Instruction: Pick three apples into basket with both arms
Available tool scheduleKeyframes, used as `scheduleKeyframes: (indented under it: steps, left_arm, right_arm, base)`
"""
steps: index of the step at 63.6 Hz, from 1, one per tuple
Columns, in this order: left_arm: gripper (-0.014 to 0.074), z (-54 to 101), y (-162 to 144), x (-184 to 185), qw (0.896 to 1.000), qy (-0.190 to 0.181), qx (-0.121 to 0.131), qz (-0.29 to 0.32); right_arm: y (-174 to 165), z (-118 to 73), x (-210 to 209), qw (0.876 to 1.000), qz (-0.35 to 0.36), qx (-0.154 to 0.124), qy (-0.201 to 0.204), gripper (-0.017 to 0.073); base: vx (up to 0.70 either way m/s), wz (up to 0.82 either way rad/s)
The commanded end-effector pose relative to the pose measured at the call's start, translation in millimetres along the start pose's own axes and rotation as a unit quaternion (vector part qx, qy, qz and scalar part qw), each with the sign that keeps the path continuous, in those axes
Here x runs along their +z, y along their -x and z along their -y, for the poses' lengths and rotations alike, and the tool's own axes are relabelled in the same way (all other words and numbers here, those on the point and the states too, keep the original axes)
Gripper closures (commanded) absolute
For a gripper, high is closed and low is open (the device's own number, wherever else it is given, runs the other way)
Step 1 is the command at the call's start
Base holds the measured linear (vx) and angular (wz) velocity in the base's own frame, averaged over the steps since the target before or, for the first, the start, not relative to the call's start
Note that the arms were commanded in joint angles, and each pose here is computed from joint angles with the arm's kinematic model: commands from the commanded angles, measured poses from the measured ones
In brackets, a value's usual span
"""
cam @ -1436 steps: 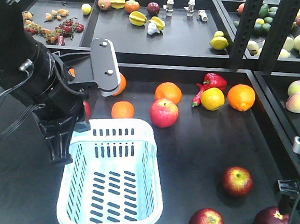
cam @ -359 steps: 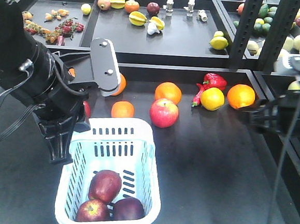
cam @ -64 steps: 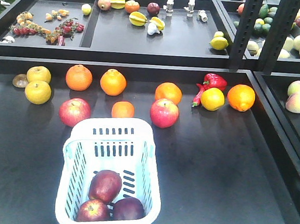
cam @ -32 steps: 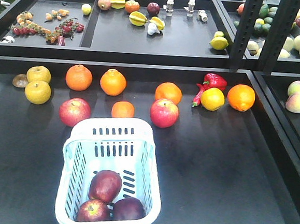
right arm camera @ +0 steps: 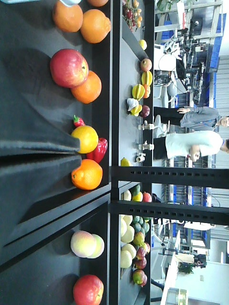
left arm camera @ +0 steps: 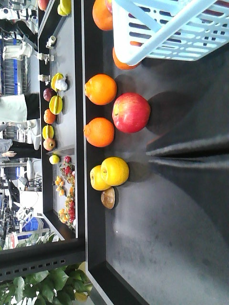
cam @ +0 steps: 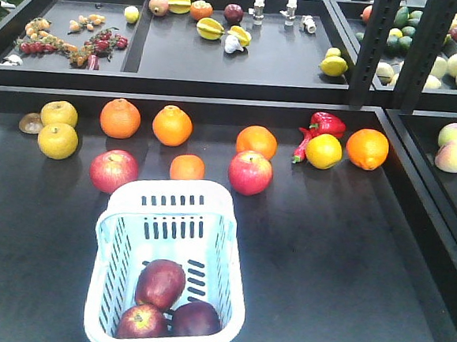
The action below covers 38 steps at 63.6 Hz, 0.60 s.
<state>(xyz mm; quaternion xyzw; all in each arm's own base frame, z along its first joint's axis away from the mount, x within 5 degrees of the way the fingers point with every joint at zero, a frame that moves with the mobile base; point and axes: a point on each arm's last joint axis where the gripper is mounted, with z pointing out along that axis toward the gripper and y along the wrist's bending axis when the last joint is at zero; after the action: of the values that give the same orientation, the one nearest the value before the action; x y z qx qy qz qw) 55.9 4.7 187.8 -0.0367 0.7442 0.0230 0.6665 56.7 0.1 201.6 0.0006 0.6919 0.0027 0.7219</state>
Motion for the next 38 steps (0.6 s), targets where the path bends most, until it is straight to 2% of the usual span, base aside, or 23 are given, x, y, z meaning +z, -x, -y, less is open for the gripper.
scheduleKeyframes:
  steps: [1,38]
  left_arm:
    - [0.06,0.2,17.7,-3.8,0.998,0.0,-0.007,0.061]
    - [0.06,0.2,17.7,-3.8,0.998,0.0,-0.007,0.061]
  right_arm:
    - [5.2,-0.1,-1.1,0.999,0.038,-0.004,0.0,0.0568]
    - [4.5,0.0,-1.0,0.999,0.033,-0.003,-0.001,0.0568]
  base:
    - [0.0,0.0]
    - [0.0,0.0]
